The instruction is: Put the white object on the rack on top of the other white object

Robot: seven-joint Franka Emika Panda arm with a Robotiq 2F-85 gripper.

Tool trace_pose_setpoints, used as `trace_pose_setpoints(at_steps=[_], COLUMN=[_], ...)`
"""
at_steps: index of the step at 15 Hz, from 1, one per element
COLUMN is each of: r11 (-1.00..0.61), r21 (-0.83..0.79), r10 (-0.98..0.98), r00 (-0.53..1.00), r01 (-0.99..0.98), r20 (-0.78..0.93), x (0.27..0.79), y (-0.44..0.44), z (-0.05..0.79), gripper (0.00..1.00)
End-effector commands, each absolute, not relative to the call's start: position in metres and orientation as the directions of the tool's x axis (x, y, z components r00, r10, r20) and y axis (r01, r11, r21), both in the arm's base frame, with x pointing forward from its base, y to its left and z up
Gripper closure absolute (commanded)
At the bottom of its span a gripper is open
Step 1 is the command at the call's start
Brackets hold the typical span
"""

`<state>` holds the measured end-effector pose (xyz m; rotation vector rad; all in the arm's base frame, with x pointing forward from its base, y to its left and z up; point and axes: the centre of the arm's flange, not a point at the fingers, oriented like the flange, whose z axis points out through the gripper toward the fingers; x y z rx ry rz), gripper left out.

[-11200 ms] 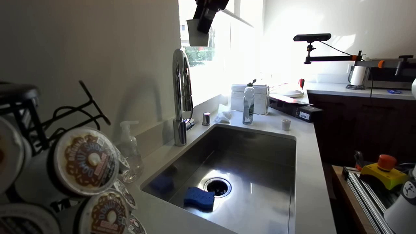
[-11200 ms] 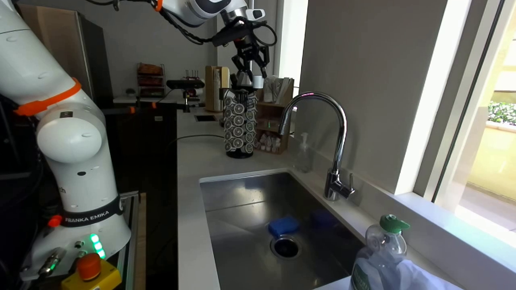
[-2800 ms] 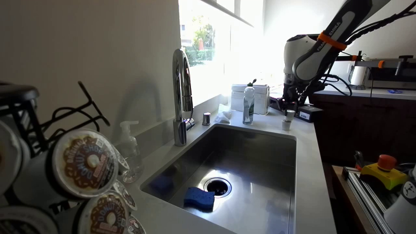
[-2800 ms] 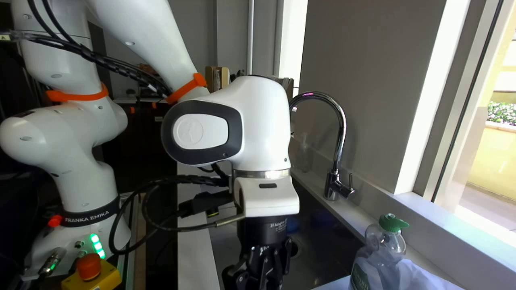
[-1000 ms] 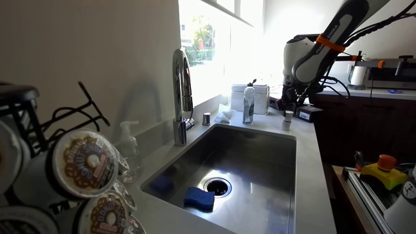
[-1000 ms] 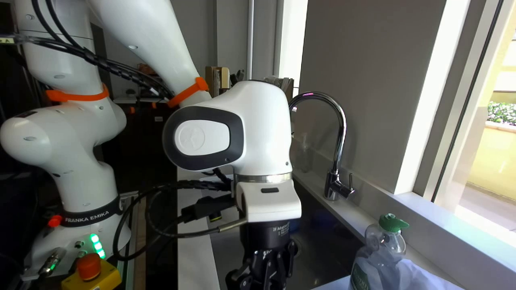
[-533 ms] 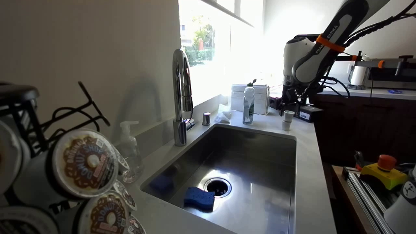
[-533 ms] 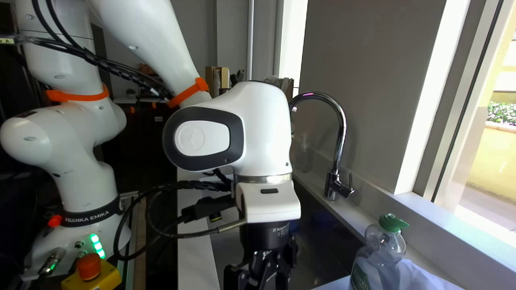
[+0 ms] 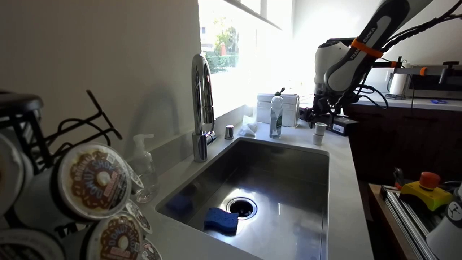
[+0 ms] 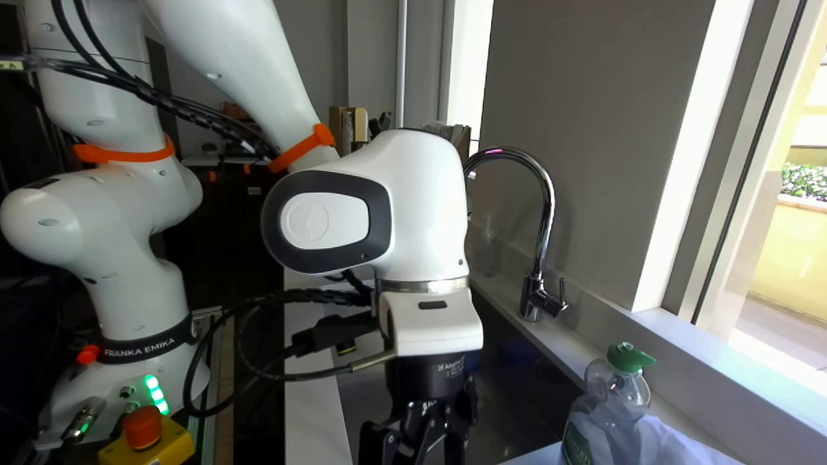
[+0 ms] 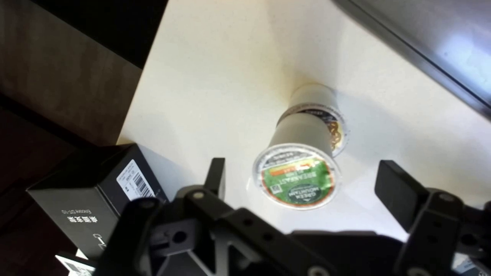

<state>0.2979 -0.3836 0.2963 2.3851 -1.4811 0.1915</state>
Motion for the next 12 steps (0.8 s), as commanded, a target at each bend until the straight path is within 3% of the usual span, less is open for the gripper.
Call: trace_pose_setpoints(at_steps=[1, 12], r11=[-0.392, -0.361], r21=[0.182, 0.143], r10=[-0.848, -0.859], r00=[0.431, 0.389], r01=[-0.902, -0.921], r20=[0.308, 0.333], x=[0.298, 0.302], y=[-0.379, -0.372], z=[0.301, 0.325], gripper=[0.00, 0.00])
